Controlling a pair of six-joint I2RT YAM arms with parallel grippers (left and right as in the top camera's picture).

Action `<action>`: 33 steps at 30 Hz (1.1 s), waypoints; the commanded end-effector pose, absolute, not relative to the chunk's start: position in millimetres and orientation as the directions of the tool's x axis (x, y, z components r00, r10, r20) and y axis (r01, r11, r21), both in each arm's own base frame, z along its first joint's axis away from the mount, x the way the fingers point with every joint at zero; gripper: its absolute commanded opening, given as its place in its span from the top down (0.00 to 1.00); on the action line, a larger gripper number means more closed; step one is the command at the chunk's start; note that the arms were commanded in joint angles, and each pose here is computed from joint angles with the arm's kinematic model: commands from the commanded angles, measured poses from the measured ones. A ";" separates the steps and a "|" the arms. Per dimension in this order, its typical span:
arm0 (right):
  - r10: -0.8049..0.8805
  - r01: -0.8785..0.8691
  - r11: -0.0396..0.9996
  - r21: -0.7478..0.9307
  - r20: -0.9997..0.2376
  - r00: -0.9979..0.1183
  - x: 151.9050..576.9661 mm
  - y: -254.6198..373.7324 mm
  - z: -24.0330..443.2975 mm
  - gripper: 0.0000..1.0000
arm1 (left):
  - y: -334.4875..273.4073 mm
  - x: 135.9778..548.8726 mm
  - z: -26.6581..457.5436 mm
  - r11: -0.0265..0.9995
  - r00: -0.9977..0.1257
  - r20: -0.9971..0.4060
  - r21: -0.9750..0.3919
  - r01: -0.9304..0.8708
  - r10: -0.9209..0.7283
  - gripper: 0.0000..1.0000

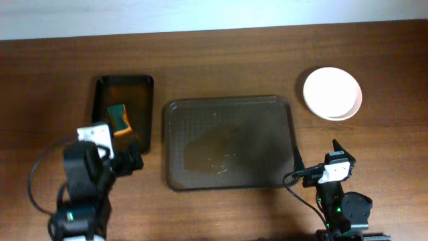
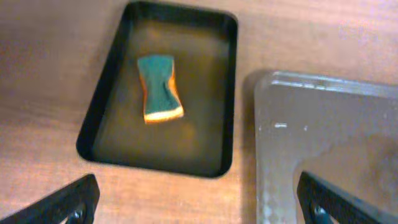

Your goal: Clean dirty plates on tray and stack at the side

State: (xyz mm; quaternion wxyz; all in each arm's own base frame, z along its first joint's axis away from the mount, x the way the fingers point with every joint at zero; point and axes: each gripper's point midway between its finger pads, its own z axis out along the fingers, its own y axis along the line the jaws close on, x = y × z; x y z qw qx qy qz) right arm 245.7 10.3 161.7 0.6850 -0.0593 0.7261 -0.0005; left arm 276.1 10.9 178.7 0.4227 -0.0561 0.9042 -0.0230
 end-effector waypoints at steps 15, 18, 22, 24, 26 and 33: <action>-0.094 -0.070 0.994 -0.089 -0.994 -0.059 245.8 7.0 158.9 0.02 | -6.8 256.9 172.4 0.997 -0.078 -0.997 0.005 0.073 0.011 0.00; -0.094 -0.070 0.994 -0.089 -0.994 -0.059 245.8 7.0 158.9 0.02 | -6.7 255.3 173.0 0.997 -0.019 -1.000 0.013 0.072 0.015 0.00; -0.094 -0.070 0.994 -0.089 -0.994 -0.059 245.8 7.0 158.9 0.02 | -2.4 252.4 181.3 0.998 0.017 -1.000 0.019 0.053 0.018 0.00; -0.093 -0.071 0.994 -0.089 -0.994 -0.059 245.8 7.1 158.9 0.02 | 0.3 249.2 180.1 0.999 0.015 -1.000 0.022 0.041 0.022 0.00; -0.094 -0.070 0.994 -0.089 -0.994 -0.059 245.8 7.0 158.9 0.01 | 0.2 246.1 171.6 0.998 -0.015 -0.999 0.040 0.041 0.041 0.00; -0.094 -0.071 0.993 -0.089 -0.994 -0.059 245.8 7.1 158.9 0.02 | 0.0 245.6 159.5 0.998 -0.064 -0.997 0.045 0.044 0.048 0.00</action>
